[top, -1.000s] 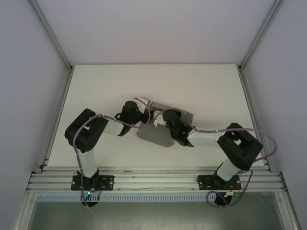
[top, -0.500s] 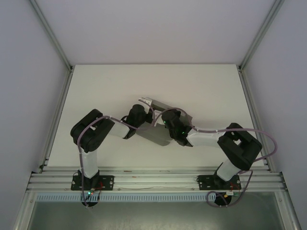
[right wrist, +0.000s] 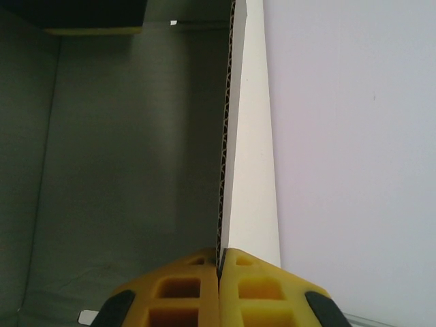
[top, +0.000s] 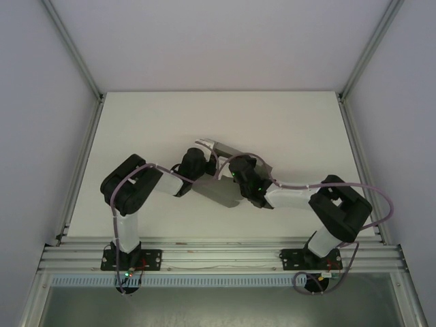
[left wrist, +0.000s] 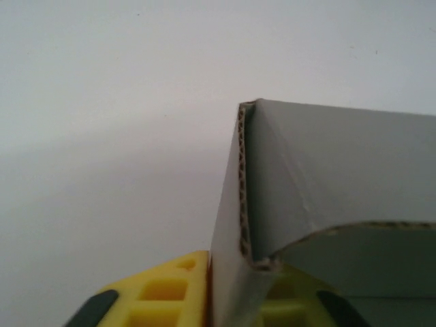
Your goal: Assemble paper box
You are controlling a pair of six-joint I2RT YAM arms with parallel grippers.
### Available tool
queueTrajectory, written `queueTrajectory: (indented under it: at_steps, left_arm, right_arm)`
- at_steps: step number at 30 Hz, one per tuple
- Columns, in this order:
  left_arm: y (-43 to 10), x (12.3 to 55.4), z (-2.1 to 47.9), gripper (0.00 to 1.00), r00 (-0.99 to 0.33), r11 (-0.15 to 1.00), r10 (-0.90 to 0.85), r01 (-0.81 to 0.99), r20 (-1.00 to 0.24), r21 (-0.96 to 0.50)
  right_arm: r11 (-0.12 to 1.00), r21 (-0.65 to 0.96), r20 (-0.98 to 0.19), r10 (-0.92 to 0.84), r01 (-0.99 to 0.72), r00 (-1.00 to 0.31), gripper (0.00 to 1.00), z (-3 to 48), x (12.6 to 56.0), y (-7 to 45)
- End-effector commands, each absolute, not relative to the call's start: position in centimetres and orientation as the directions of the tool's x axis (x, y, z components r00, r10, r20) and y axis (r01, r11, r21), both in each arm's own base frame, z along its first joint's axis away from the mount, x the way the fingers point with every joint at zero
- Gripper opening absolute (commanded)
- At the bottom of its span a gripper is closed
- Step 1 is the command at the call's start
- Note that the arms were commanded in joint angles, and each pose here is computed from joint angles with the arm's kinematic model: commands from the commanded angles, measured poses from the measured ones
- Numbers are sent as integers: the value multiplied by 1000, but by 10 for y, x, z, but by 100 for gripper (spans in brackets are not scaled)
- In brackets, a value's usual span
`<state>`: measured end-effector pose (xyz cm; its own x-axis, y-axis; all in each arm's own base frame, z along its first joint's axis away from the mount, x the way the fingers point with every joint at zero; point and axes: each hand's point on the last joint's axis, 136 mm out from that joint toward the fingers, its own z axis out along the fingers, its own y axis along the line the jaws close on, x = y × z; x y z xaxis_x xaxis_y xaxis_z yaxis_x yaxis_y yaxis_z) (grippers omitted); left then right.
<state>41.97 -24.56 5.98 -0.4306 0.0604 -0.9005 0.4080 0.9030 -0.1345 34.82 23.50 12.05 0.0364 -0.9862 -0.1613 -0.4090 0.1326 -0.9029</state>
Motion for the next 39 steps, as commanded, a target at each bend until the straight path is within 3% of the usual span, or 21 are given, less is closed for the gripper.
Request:
queueTrajectory:
  at_steps: [1,3,10,14,15,17,21,24,29,39]
  left_arm:
    - [-237,430,49,0,-464,923,62,365,-884,-127]
    - [-236,429,51,0,-455,923,61,365,-888,-124]
    - [-240,413,52,0,-425,890,100,442,-900,-110]
    - [-243,405,62,0,-398,872,87,474,-913,-123]
    - [-246,402,62,0,-398,862,88,490,-913,-130]
    - [-251,396,64,0,-387,841,85,522,-918,-142]
    - [-265,386,63,0,-360,801,105,583,-927,-135]
    - [-271,384,54,0,-362,800,141,590,-921,-110]
    - [-274,381,49,0,-371,796,147,595,-917,-114]
    - [-272,385,46,0,-379,814,168,574,-910,-89]
  right_arm:
    - [82,-866,-123,-991,-493,52,0,97,335,235]
    - [113,-853,-150,-988,-509,34,0,97,334,236]
    - [381,-715,-425,-903,-587,-68,48,130,312,237]
    - [503,-561,-566,-813,-657,-139,59,142,286,231]
    - [560,-520,-620,-767,-645,-167,60,149,285,228]
    - [669,-411,-726,-651,-619,-223,73,165,286,224]
    - [853,-82,-903,-283,-515,-325,87,205,313,214]
    - [879,26,-899,-187,-476,-396,87,212,337,216]
    - [896,-12,-848,-245,-443,-471,87,190,370,229]
    - [851,-23,-751,-361,-525,-553,82,126,385,255]
